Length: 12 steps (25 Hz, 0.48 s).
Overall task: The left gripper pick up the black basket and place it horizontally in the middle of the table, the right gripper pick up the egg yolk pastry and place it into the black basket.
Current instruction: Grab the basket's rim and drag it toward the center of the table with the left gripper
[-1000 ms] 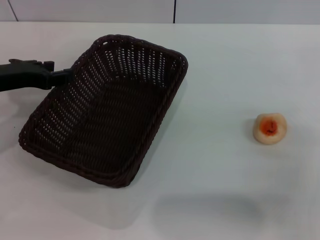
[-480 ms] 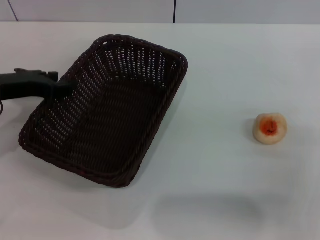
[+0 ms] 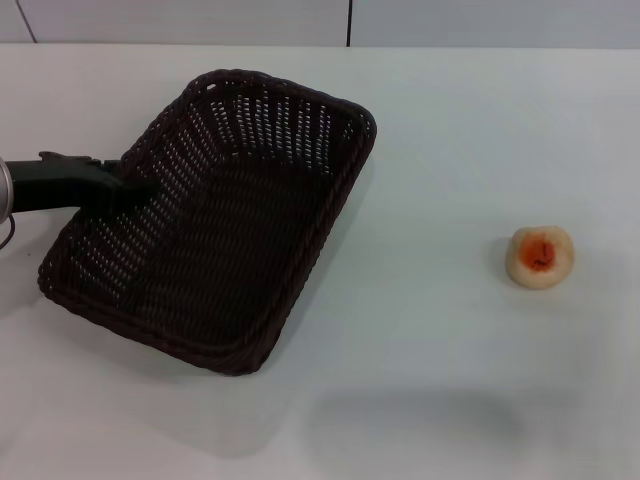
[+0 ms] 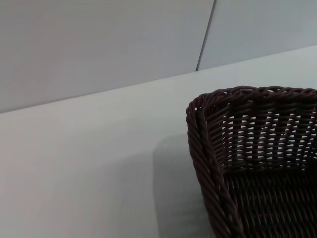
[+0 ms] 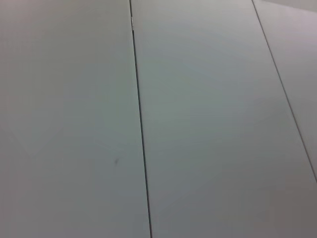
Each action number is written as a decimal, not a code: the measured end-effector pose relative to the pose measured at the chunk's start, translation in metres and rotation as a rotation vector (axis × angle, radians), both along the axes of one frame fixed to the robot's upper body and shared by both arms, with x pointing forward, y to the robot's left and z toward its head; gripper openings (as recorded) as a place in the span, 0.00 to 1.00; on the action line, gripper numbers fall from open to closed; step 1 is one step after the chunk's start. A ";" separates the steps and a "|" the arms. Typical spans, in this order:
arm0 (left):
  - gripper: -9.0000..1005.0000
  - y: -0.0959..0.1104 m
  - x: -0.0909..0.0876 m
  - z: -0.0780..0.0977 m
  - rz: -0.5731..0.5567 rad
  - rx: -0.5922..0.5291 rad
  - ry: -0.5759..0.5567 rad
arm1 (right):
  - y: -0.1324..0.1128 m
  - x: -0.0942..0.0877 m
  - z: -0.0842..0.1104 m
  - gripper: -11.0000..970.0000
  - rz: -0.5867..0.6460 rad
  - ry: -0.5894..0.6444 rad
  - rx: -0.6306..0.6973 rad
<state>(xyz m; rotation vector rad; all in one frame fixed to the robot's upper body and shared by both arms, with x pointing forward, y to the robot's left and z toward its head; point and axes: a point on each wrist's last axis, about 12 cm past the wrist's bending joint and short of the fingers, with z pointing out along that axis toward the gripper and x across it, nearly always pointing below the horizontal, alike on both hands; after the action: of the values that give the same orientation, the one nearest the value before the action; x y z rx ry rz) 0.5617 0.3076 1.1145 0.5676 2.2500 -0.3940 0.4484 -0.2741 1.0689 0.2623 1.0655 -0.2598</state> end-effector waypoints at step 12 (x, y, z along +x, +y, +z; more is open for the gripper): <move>0.34 -0.004 0.000 0.002 -0.012 0.007 -0.016 | -0.001 -0.002 -0.001 0.52 -0.005 0.005 0.000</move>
<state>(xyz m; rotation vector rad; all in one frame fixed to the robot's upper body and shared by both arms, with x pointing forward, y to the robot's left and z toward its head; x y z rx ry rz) 0.5617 0.3032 1.1165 0.5862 2.2351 -0.3862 0.4466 -0.2753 1.0680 0.2640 1.0694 -0.2650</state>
